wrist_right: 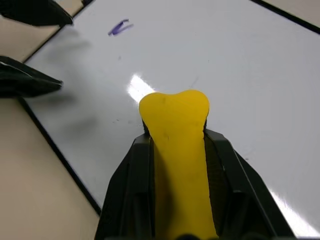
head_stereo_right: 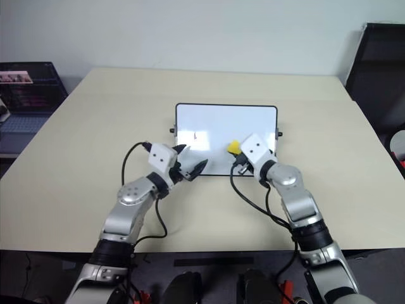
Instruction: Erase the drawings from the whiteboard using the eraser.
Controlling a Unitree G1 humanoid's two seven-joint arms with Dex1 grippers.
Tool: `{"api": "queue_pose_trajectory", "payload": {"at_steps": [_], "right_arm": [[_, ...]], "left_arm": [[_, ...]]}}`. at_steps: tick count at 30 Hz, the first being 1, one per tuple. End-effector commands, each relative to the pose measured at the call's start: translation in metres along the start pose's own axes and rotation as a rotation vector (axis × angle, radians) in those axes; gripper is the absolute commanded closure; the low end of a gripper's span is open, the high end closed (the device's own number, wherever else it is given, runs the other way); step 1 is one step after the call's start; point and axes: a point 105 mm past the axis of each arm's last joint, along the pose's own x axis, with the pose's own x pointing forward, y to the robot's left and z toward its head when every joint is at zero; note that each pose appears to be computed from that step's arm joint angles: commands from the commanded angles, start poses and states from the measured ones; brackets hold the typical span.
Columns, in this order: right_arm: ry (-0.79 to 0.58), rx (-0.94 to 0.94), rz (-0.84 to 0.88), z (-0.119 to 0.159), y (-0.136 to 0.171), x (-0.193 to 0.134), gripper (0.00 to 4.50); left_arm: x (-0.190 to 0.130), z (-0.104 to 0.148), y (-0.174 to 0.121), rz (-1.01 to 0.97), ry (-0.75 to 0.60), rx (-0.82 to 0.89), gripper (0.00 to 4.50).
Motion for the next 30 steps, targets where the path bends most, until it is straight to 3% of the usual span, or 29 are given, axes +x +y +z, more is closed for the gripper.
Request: {"api": "queue_pose_trajectory", "payload": {"at_steps": [1, 6, 30], "right_arm": [[-0.073, 0.023, -0.037, 0.019, -0.013, -0.028, 3.54], [-0.07, 0.062, -0.062, 0.019, -0.013, -0.042, 3.54], [-0.124, 0.072, -0.097, 0.026, -0.013, -0.039, 3.54]], "left_arm": [[-0.007, 0.012, 0.001, -0.008, -0.037, 0.033, 0.0], [-0.009, 0.008, 0.002, -0.01, -0.026, 0.033, 0.0], [-0.008, 0.01, 0.003, -0.02, -0.03, 0.041, 0.0]]}}
